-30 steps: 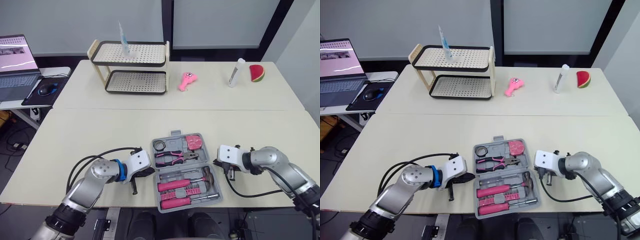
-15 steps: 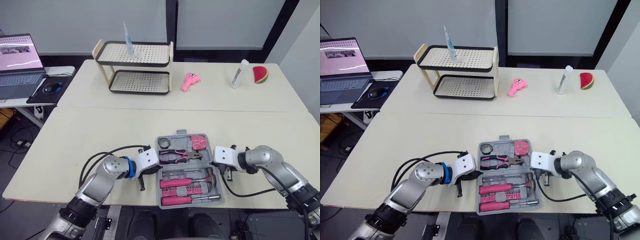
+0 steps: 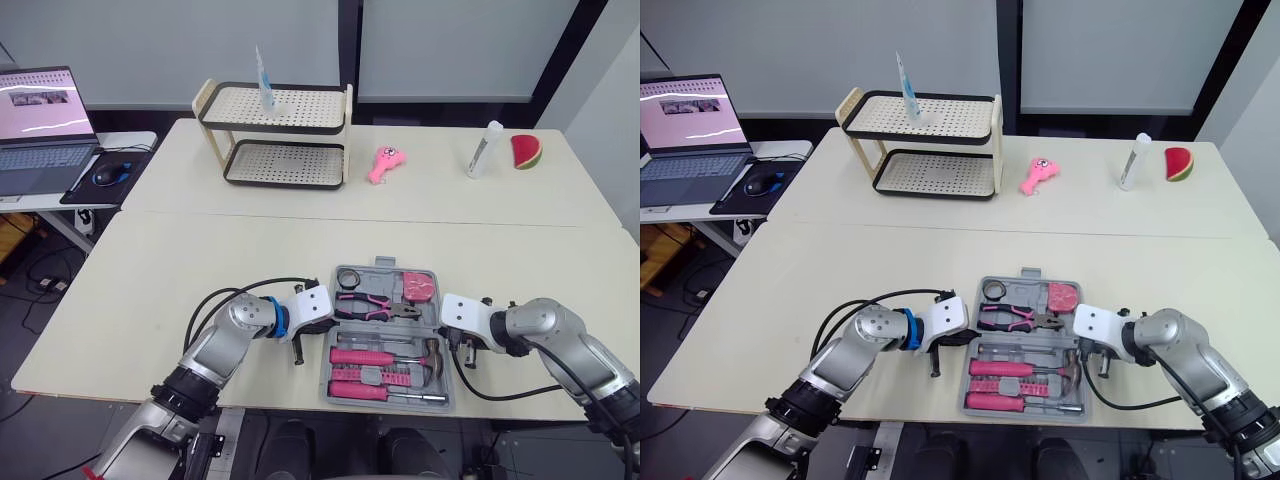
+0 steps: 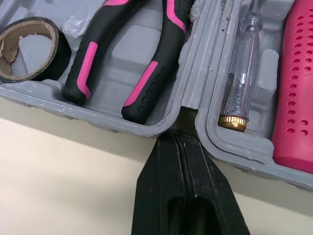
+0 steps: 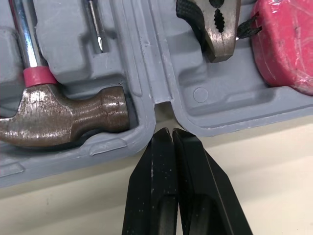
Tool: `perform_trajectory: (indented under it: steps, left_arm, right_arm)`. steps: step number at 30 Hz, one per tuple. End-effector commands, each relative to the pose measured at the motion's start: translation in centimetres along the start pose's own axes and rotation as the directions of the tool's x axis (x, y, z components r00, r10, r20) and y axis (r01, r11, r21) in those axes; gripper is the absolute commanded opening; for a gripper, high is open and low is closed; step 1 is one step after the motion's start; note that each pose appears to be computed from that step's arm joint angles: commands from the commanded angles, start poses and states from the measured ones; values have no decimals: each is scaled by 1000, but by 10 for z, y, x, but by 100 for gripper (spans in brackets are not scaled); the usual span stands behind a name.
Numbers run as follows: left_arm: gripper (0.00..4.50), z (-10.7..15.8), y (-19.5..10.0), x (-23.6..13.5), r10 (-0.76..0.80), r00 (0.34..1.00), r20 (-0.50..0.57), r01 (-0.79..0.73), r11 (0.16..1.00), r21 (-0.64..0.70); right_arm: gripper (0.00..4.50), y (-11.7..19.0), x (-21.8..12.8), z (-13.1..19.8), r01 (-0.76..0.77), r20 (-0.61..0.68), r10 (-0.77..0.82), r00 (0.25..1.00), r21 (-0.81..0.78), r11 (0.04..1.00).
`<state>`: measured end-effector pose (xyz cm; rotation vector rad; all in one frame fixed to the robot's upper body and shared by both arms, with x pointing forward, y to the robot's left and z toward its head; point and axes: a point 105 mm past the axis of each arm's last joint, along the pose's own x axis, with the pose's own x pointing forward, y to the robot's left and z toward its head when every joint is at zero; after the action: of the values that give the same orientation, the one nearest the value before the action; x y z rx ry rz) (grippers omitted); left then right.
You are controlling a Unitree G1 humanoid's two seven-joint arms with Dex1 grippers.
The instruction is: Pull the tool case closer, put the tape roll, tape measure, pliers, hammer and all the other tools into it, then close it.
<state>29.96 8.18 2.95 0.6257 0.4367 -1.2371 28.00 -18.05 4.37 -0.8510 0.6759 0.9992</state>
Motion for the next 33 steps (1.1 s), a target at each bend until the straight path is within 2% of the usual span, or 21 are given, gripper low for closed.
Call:
perform_trajectory:
  steps: [1, 19, 21, 27, 31, 33]
  left_arm:
    - [0, 15, -26, 15, -120, 991, 53, 118, 992, 47]
    - [0, 5, -25, 12, -98, 995, 31, 97, 995, 35]
    - [0, -3, -19, 2, -73, 997, -6, 73, 994, 84]
    - [0, -18, -11, -36, -22, 999, -46, 27, 995, 99]
    - [0, -13, -23, -55, -56, 998, 37, 53, 995, 84]
    - [0, -8, -30, -61, -80, 994, 78, 73, 994, 84]
  right_arm:
    - [2, 3, -5, 25, 4, 92, 1, 996, -53, 999]
    - [2, -1, -1, 16, 29, 71, -26, 997, -38, 999]
    - [2, -5, -6, 7, 41, 40, -39, 998, -37, 998]
    - [2, -19, -20, -10, 88, 5, -87, 996, -31, 996]
    - [2, -33, -30, -19, 135, 19, -136, 991, 42, 990]
    - [52, -42, -37, -20, 157, 51, -166, 985, 140, 978]
